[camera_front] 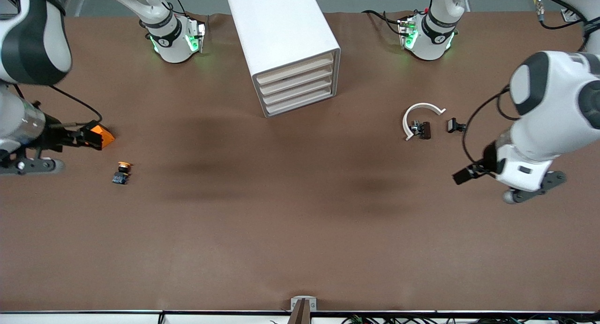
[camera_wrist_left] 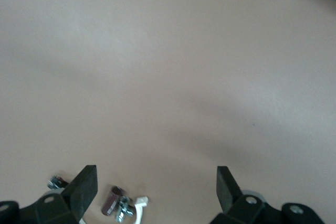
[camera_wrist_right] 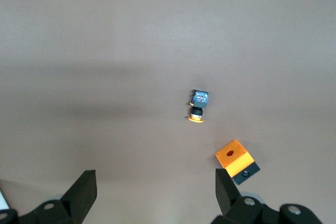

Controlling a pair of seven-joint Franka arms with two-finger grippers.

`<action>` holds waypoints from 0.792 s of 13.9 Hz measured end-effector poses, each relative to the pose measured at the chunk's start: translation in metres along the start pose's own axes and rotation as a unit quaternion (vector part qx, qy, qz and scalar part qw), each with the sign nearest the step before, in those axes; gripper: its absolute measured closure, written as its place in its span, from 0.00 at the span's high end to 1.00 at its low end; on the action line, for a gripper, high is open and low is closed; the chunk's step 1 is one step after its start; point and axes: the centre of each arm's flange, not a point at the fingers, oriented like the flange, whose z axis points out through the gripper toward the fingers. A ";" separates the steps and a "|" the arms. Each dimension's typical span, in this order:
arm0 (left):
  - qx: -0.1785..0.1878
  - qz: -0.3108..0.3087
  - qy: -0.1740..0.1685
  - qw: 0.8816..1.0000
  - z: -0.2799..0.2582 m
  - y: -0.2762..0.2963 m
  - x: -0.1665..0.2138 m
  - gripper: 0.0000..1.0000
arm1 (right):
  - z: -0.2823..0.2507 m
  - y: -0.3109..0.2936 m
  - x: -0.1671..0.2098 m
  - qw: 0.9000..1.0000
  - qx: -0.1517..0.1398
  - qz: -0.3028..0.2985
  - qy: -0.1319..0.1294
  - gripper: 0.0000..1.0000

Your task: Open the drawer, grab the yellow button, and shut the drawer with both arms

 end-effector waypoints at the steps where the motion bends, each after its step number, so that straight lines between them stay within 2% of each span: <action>1: -0.004 -0.010 0.010 1.000 -0.010 -0.016 0.013 1.00 | -0.013 0.001 -0.008 1.000 0.000 0.001 0.007 1.00; 3: -0.008 -0.018 0.025 0.999 -0.031 -0.050 0.035 1.00 | -0.031 0.004 -0.018 1.000 0.000 0.005 0.016 1.00; 5: -0.006 0.008 0.025 1.000 -0.053 -0.085 0.044 1.00 | -0.051 0.009 -0.023 1.000 0.000 0.010 0.027 1.00; 11: -0.001 0.091 -0.013 0.996 -0.129 -0.118 -0.003 1.00 | -0.078 0.010 -0.029 0.999 0.023 0.014 0.040 1.00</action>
